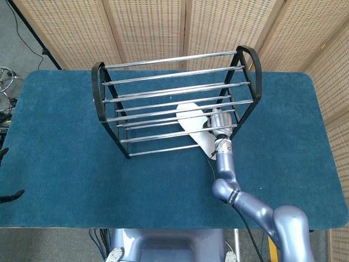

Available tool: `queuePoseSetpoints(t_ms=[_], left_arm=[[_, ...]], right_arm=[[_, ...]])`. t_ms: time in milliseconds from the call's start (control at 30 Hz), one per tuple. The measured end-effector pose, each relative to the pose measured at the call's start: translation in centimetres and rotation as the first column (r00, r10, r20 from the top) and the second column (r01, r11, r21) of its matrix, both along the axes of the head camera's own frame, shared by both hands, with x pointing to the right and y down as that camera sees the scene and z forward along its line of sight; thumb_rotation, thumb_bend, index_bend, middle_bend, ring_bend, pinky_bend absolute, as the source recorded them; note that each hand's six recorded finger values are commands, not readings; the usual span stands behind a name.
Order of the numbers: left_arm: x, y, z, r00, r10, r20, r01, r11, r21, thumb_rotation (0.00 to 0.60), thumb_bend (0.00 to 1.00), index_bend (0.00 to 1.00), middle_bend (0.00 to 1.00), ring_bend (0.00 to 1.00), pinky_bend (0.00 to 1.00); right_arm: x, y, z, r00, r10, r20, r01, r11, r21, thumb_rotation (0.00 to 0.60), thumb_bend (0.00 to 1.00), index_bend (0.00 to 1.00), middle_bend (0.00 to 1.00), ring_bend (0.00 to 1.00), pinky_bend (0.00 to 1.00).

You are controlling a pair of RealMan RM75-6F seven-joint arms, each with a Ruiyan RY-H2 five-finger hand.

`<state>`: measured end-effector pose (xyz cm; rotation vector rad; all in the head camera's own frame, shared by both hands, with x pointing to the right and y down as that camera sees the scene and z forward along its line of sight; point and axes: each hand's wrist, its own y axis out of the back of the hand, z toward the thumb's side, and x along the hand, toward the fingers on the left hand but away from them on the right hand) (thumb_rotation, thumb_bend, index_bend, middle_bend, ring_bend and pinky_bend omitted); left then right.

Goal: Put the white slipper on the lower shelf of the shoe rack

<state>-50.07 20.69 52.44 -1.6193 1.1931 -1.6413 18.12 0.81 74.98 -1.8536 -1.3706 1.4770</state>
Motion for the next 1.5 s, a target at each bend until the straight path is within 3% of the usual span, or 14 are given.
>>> queuePoseSetpoints(t_ms=[367, 667, 833, 933, 1100, 1267, 1500], left_arm=[[-0.1, -0.1, 0.0, 1.0, -0.002, -0.001, 0.002, 1.0, -0.001, 0.6, 0.0, 0.0, 0.0, 0.0, 0.0], [-0.1, 0.0, -0.1, 1.0, -0.003, -0.004, 0.003, 1.0, -0.001, 0.6, 0.0, 0.0, 0.0, 0.0, 0.0], [-0.2, 0.0, -0.1, 1.0, -0.003, -0.004, 0.003, 1.0, 0.0, 0.6, 0.0, 0.0, 0.0, 0.0, 0.0], [-0.2, 0.0, -0.2, 1.0, -0.004, -0.005, 0.004, 1.0, 0.001, 0.6, 0.0, 0.0, 0.0, 0.0, 0.0], [-0.2, 0.0, -0.3, 1.0, -0.005, -0.006, 0.005, 1.0, 0.003, 0.6, 0.0, 0.0, 0.0, 0.0, 0.0], [-0.3, 0.0, -0.3, 1.0, -0.006, -0.007, 0.006, 1.0, 0.005, 0.6, 0.0, 0.0, 0.0, 0.0, 0.0], [-0.2, 0.1, -0.3, 1.0, -0.002, -0.008, 0.002, 1.0, 0.004, 0.6, 0.0, 0.0, 0.0, 0.0, 0.0]], right_arm=[[0.1, -0.4, 0.5, 0.998, 0.055, -0.033, -0.056, 0.998, -0.015, 0.6, 0.62, 0.56, 0.58, 0.47, 0.62], [0.6, -0.4, 0.2, 0.99, 0.132, -0.059, -0.131, 0.991, 0.016, 0.6, 0.64, 0.56, 0.58, 0.47, 0.62], [0.4, -0.4, 0.2, 0.989, 0.137, -0.049, -0.137, 0.991, 0.014, 0.6, 0.64, 0.45, 0.48, 0.38, 0.59], [0.1, -0.3, 0.3, 0.991, 0.132, -0.026, -0.132, 0.991, 0.007, 0.6, 0.64, 0.36, 0.36, 0.28, 0.52], [-0.4, -0.1, 0.3, 0.993, 0.109, 0.033, -0.109, 0.994, -0.006, 0.6, 0.57, 0.28, 0.2, 0.09, 0.29], [-0.9, 0.1, 0.2, 0.995, 0.08, 0.067, -0.08, 0.997, -0.005, 0.6, 0.55, 0.26, 0.14, 0.01, 0.13], [-1.4, 0.3, -0.2, 0.994, 0.052, 0.091, -0.053, 0.999, 0.0, 0.6, 0.54, 0.24, 0.08, 0.0, 0.02]])
